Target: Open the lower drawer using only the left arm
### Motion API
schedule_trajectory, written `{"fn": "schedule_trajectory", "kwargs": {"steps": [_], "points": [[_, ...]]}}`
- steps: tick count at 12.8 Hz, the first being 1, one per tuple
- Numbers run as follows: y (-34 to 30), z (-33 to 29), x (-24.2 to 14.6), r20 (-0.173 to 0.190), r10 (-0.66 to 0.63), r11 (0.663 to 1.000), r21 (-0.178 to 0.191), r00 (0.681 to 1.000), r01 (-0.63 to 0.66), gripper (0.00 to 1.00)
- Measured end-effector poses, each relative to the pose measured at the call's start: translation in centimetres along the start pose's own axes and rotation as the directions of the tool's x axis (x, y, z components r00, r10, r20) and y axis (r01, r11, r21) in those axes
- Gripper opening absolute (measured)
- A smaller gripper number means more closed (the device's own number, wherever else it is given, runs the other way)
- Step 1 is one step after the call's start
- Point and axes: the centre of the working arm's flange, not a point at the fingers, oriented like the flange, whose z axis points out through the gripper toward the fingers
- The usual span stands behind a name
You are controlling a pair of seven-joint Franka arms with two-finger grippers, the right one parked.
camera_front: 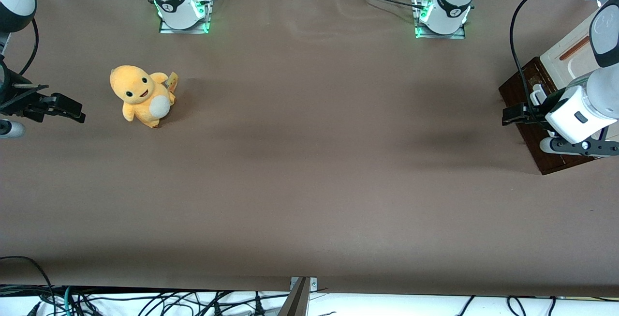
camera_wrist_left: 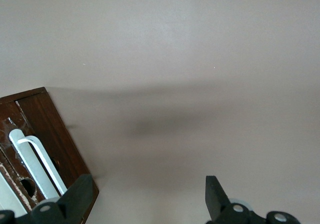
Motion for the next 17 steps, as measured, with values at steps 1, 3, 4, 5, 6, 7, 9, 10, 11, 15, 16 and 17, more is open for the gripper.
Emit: {"fn": "schedule_trajectory", "kwargs": {"steps": [1,3,4,5,6,7,9,10,11,15,16,17], "points": [[0.0,0.0,0.0,-0.001,0.000,1.000,0.000,1.000,0.000,1.00],[0.0,-0.1,0.0,-0.002,0.000,1.000,0.000,1.000,0.000,1.00],[0.0,-0.1,0.0,-0.002,0.000,1.000,0.000,1.000,0.000,1.00],[0.0,-0.1,0.0,-0.002,0.000,1.000,0.000,1.000,0.000,1.00],[0.0,-0.1,0.0,-0.002,0.000,1.000,0.000,1.000,0.000,1.00],[0.0,-0.1,0.0,-0.002,0.000,1.000,0.000,1.000,0.000,1.00],[0.0,-0.1,0.0,-0.002,-0.001,1.000,0.000,1.000,0.001,1.00],[-0.1,-0.1,0.0,-0.002,-0.001,1.000,0.000,1.000,0.001,1.00],[-0.1,0.0,0.0,-0.001,-0.001,1.000,0.000,1.000,0.001,1.00],[0.0,1.0,0.5,0.020,0.003,0.997,0.071,1.000,-0.005,1.00],[0.3,1.1,0.5,0.022,-0.002,0.994,0.109,1.000,-0.001,1.00],[1.1,1.2,0.6,0.021,-0.012,0.990,0.140,1.000,0.009,1.00]]}}
